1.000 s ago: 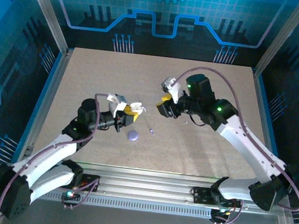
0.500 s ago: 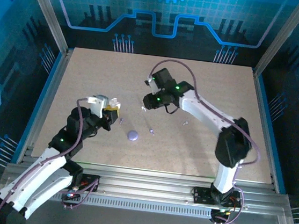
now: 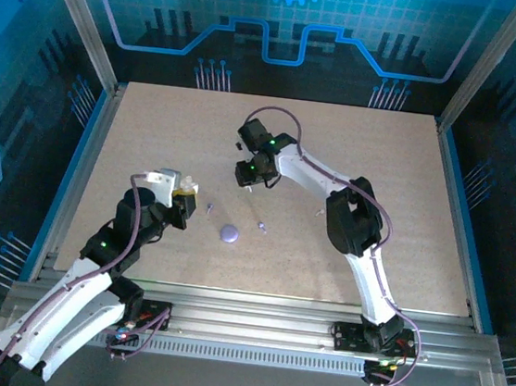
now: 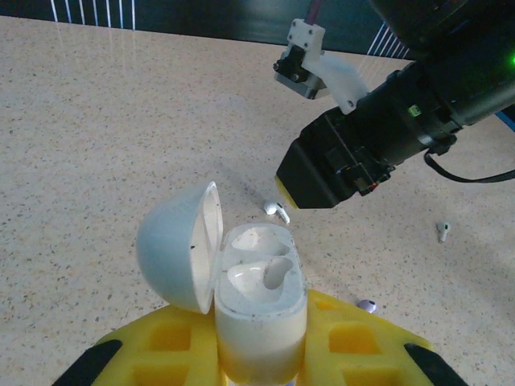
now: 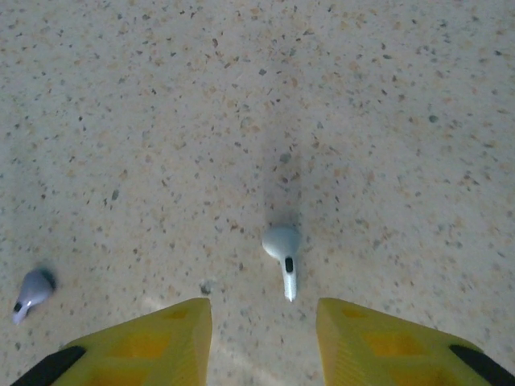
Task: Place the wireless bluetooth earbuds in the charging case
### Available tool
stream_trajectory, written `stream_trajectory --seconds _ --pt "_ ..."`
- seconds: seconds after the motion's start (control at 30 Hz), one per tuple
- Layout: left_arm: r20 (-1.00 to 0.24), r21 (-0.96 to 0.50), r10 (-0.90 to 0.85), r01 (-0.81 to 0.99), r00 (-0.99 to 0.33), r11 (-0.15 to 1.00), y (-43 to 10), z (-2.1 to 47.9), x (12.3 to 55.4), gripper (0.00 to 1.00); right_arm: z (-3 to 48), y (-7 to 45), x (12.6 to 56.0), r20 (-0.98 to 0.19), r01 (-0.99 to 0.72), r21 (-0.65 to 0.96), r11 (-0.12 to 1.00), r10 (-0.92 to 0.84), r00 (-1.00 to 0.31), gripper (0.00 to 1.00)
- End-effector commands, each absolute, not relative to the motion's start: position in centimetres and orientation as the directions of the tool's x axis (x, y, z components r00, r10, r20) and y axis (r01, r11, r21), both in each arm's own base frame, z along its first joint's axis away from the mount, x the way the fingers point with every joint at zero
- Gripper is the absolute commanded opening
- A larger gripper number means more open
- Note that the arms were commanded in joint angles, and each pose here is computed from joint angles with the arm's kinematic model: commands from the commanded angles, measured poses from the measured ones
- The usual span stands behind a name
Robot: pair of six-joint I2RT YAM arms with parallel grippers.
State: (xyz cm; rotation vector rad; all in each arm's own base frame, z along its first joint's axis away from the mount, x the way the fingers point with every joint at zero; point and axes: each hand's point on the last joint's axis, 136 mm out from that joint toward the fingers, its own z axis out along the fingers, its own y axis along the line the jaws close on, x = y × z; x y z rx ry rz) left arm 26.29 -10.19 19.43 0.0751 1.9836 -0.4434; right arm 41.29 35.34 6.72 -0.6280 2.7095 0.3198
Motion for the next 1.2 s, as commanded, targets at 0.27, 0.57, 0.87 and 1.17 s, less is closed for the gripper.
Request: stream_trajectory --seconds 0.27,0.57,0.87,1.17 --pt "-0.898 -0.288 -0.179 0.228 -0.401 0.93 -9.6 21.3 26.5 0.14 3.4 35.7 43.2 -0.335 -0.454 0.091 0.886 -0.402 -0.852 0.39" --pt "-0.902 -0.281 -0.174 0.231 -0.396 0.931 -9.6 21.4 26.6 0.15 2.5 35.5 43.4 -0.32 -0.456 0.066 0.887 -0.414 -0.852 0.37" --pt "-0.904 -0.278 -0.172 0.234 -0.391 0.931 -9.7 21.4 26.6 0.15 2.2 35.1 43.1 -0.295 -0.46 0.05 0.886 -0.427 -0.855 0.36" --pt "-0.902 -0.271 -0.161 0.235 -0.402 0.933 -9.7 21.2 26.7 0.15 1.5 35.0 42.6 -0.273 -0.466 0.048 0.883 -0.437 -0.857 0.31"
